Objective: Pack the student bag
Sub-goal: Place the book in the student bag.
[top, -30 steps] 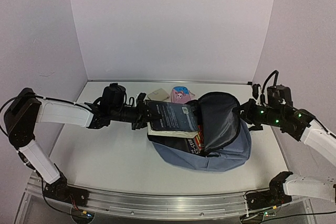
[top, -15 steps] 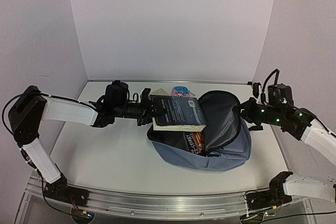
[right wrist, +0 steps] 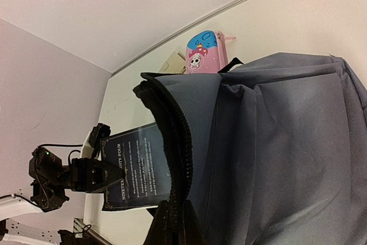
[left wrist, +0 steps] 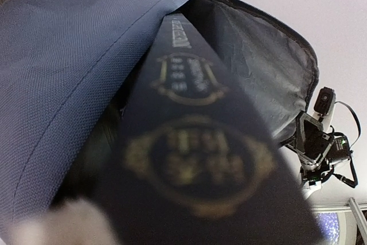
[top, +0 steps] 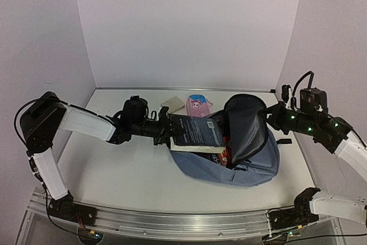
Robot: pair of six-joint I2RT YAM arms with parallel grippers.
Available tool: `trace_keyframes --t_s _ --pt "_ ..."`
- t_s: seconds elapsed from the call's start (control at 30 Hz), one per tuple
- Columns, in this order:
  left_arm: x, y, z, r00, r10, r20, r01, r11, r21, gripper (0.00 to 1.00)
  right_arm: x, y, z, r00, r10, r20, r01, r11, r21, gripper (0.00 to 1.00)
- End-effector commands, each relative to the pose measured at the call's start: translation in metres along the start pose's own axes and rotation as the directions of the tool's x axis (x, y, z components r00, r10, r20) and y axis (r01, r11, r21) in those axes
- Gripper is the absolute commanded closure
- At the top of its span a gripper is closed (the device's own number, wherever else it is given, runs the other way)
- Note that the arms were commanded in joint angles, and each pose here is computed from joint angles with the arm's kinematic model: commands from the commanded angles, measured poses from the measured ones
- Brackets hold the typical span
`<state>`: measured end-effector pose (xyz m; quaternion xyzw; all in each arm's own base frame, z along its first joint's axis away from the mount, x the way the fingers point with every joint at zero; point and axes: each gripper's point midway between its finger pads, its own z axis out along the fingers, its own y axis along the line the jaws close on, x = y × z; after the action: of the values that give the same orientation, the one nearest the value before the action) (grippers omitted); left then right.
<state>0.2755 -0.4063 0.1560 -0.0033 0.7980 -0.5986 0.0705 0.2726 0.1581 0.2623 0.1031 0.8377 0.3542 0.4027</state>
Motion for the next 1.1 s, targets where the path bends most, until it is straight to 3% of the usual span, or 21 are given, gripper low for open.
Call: trace_keyframes --t_s 0.0,0.4,0.93,1.07 --pt "-0.007 -0.045 0.002 0.995 0.102 0.021 -0.104 0.986 0.129 1.0 -0.035 0.032 -0.019 0.993 -0.001 0.122 0.012 0.996 -0.09 1.0" --pt "0.003 -0.054 0.037 0.991 0.127 -0.032 -0.121 0.981 0.149 1.0 -0.029 0.034 -0.011 0.995 0.012 0.095 0.0 0.993 -0.117 1.0" --pt "0.025 -0.043 0.123 0.972 0.228 -0.053 -0.226 0.974 0.031 1.0 -0.022 0.033 0.003 0.997 0.025 0.067 -0.015 0.989 -0.146 1.0" --pt "0.022 -0.038 0.131 0.967 0.25 -0.055 -0.25 0.968 -0.007 0.88 -0.02 0.031 0.004 0.998 0.025 0.065 -0.015 0.99 -0.142 1.0"
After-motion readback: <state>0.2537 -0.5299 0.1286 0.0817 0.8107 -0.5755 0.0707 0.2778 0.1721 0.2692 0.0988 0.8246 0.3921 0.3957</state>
